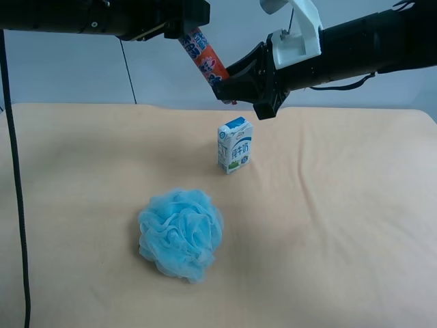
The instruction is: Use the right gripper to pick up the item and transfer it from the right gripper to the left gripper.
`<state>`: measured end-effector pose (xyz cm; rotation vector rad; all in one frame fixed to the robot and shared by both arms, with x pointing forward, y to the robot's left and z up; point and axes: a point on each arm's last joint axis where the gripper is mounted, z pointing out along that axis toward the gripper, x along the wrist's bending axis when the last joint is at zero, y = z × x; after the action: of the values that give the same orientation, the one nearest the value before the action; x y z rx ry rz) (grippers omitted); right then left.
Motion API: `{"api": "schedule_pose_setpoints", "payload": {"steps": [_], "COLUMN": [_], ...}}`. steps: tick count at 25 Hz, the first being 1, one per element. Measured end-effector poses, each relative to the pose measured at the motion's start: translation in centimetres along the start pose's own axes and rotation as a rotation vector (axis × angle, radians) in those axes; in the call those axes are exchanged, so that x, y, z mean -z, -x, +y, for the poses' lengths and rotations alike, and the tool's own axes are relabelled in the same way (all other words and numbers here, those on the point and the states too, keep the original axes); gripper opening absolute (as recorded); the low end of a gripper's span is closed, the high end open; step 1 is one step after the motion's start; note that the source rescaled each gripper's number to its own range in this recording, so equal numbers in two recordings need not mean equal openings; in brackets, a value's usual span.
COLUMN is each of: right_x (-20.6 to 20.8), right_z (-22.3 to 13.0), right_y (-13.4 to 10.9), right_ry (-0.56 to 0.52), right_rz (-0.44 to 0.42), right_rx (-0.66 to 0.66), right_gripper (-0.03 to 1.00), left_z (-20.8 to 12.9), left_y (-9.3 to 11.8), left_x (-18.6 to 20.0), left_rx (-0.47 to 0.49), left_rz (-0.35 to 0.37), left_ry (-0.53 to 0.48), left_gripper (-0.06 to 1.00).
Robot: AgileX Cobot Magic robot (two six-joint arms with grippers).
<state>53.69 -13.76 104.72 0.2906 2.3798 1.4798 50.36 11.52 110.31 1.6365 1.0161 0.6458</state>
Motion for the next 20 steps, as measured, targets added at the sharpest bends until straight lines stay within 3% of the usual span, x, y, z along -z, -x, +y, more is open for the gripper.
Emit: {"api": "schedule_pose_setpoints", "payload": {"steps": [7,20], "right_x": [-0.04,-0.06], "right_z": [0.02,0.32], "right_y": [0.13,0.49], "right_ry": [0.007,0.045], "right_rz": [-0.011,-0.049], "right_rx": [-0.004,-0.004], "right_gripper": [0.0,0.0], "left_z": [0.01,0.41], "left_y": [0.19,0.46], "left_x": [0.01,0.1], "left_rx": [-0.009,-0.001], "left_rz": [-0.016,-0.043], "left_ry": [0.001,0.014], "left_gripper": [0.16,0.09]}}
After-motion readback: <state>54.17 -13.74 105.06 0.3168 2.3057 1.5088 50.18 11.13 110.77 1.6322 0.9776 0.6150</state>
